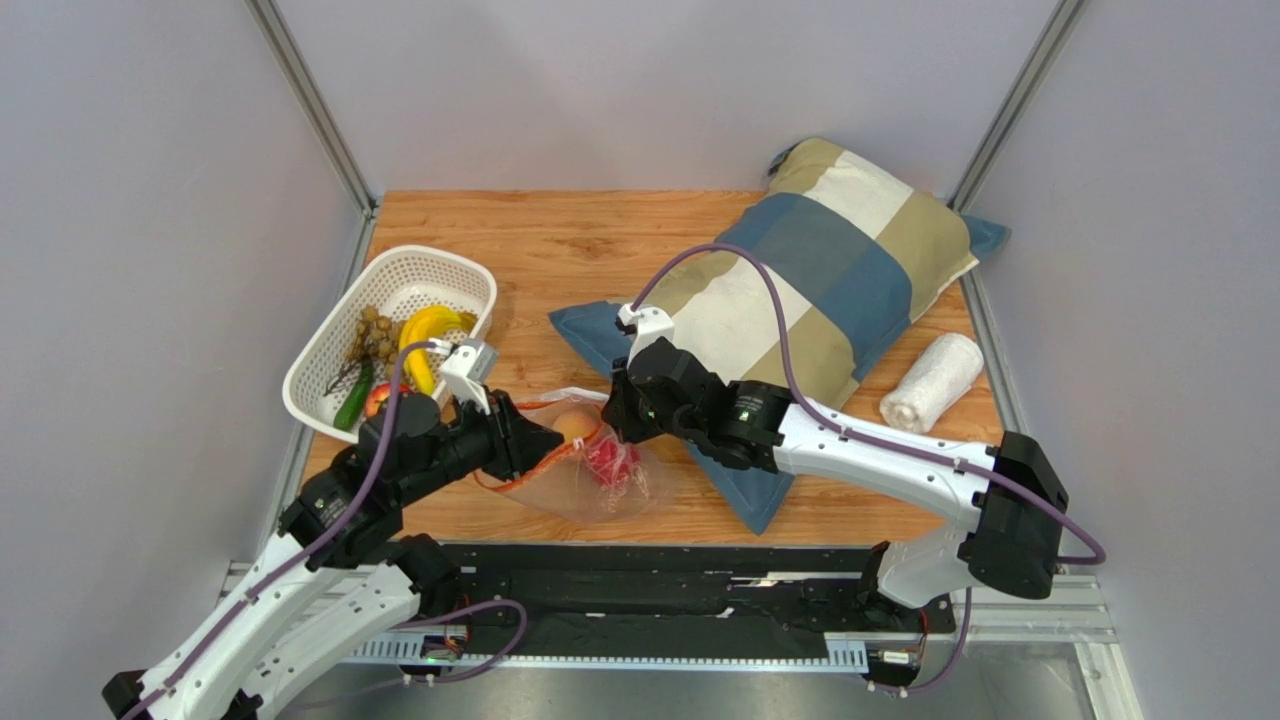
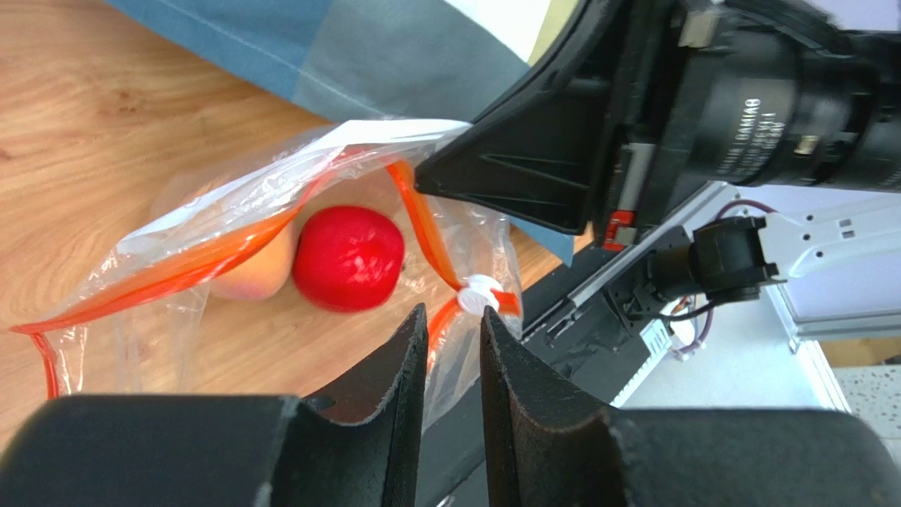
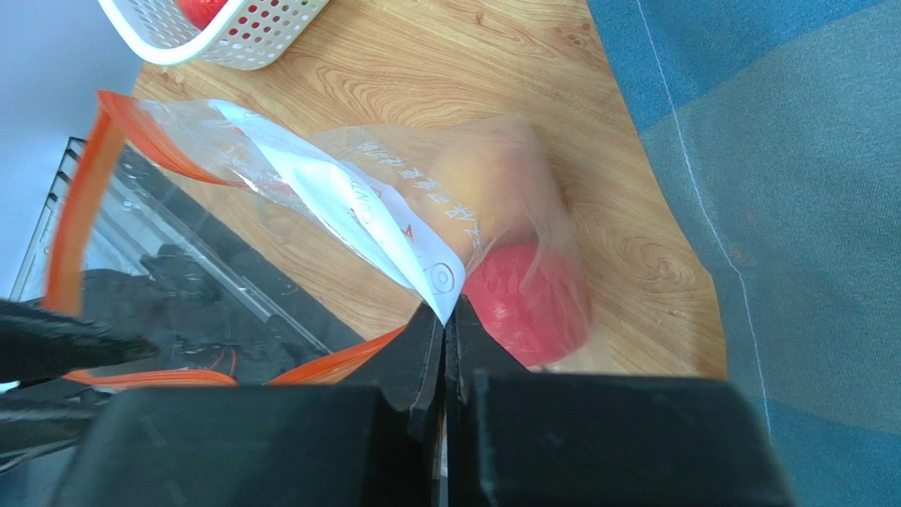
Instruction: Open the zip-top bag and remove the fake food
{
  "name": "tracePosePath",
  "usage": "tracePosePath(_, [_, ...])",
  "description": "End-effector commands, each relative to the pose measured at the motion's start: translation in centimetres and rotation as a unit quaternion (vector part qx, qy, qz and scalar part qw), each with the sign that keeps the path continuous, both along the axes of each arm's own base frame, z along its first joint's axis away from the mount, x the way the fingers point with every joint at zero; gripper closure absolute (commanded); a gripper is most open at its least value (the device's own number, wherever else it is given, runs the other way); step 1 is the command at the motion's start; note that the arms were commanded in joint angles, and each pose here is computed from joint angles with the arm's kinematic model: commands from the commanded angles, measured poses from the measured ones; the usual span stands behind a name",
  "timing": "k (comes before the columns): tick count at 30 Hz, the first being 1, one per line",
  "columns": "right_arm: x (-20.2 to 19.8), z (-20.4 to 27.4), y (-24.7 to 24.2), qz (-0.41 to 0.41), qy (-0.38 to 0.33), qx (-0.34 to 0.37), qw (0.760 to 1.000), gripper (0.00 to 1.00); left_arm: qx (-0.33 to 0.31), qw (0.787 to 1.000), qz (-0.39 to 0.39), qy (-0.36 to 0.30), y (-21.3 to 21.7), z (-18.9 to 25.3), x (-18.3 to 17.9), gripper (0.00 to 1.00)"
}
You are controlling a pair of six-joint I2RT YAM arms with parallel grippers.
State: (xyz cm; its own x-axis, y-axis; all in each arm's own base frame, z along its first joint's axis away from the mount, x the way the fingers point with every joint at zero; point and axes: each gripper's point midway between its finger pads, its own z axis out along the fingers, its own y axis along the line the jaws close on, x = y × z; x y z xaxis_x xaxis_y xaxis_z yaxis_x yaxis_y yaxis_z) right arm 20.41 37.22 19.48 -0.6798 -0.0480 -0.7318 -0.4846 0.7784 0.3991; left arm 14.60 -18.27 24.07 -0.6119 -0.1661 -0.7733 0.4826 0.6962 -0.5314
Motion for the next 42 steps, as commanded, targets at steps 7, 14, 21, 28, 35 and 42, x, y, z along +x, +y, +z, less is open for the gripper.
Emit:
tracePosePath(7, [-0.1,2.6,0.7,0.004,-0.004,0.049,0.999,1.0,0.074,0.994,0.042,0.064,0.0,-4.6,2.1,0.77])
tracePosePath(14, [-0.7,2.3,1.3,0.012,0.015,0.061,0.998,1.0,0.132,0.985,0.066,0.085,0.5,-7.3,3.0,0.7])
tracePosePath(21, [-1.9,0.8,1.3,0.032,0.058,0.051,0.997,0.67,0.111,0.988,0.046,0.093,-1.0,-9.0,3.1,0.57])
tracePosePath(28, [-3.0,0.6,-4.0,0.005,0.053,0.029,0.998,0.35,0.109,0.987,0.003,0.121,-2.1,-10.9,1.8,0.52])
tracePosePath(35, [-4.3,-3.2,-5.8,-0.014,0.078,0.045,0.996,0.74,0.088,0.987,-0.027,0.135,-3.3,-12.2,1.1,0.45])
tracePosePath(42, [-4.2,-5.3,-6.3,-0.026,0.082,0.027,0.996,0.88,0.087,0.984,-0.054,0.148,-4.0,-12.6,0.5,0.41])
